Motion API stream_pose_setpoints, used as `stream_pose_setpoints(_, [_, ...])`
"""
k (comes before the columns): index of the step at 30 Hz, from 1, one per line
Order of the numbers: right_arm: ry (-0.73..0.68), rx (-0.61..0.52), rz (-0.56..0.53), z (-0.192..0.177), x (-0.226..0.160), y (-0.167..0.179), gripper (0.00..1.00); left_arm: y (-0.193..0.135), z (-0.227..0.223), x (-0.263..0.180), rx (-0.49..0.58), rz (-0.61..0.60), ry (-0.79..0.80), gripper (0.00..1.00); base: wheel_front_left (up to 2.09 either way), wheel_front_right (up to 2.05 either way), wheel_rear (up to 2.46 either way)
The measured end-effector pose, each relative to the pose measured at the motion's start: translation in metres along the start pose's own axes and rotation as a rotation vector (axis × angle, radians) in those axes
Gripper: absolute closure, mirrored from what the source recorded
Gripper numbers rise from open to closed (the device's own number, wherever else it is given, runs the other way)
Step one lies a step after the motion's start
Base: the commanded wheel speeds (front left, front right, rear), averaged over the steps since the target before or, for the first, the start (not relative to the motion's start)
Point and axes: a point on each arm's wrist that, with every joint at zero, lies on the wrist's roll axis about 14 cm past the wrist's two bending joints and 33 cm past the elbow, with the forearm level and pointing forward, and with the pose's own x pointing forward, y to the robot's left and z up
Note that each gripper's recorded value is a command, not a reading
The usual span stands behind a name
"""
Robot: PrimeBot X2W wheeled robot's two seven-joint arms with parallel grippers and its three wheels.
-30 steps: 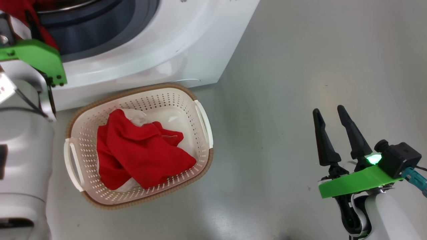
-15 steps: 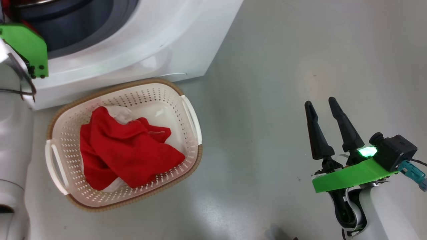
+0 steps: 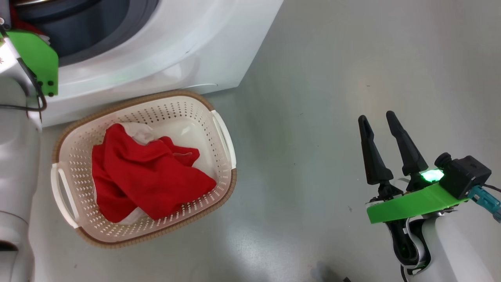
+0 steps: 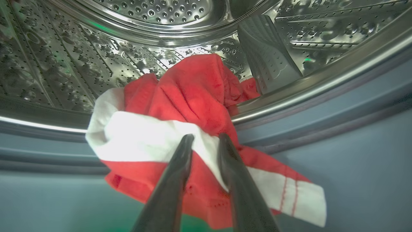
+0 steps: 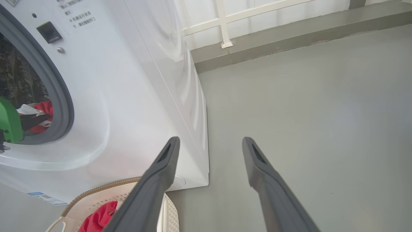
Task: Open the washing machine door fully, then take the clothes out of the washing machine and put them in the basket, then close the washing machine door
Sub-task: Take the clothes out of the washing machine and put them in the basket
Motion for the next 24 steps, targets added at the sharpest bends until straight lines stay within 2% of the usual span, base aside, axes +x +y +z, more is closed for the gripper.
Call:
stream_pose_setpoints(4, [-0.011, 0.0, 0.009, 0.003, 0.003, 0.003, 0.0, 0.001, 0.001, -0.001, 0.006, 0.003, -0.003, 0.72, 0.0, 0.0, 0.0])
stream_pose_setpoints(7, [-0.013, 0.001, 0.011, 0.004, 0.003, 0.004, 0.0, 0.003, 0.004, -0.002, -0.002, 0.005, -0.019, 1.0, 0.0, 0.0, 0.0])
stream_pose_setpoints(15, [-0.03, 0.005, 0.022, 0.01, 0.003, 0.008, 0.0, 0.004, 0.028, -0.011, -0.073, 0.007, -0.132, 1.0, 0.0, 0.0, 0.0])
stream_pose_setpoints(20, [-0.044, 0.002, 0.026, 0.015, 0.003, 0.009, 0.0, 0.001, 0.047, -0.022, -0.186, -0.003, -0.219, 1.0, 0.0, 0.0, 0.0])
stream_pose_setpoints(24, [-0.046, -0.001, 0.039, 0.016, 0.002, 0.013, 0.0, 0.003, 0.056, -0.033, -0.237, -0.005, -0.279, 1.0, 0.0, 0.0, 0.0])
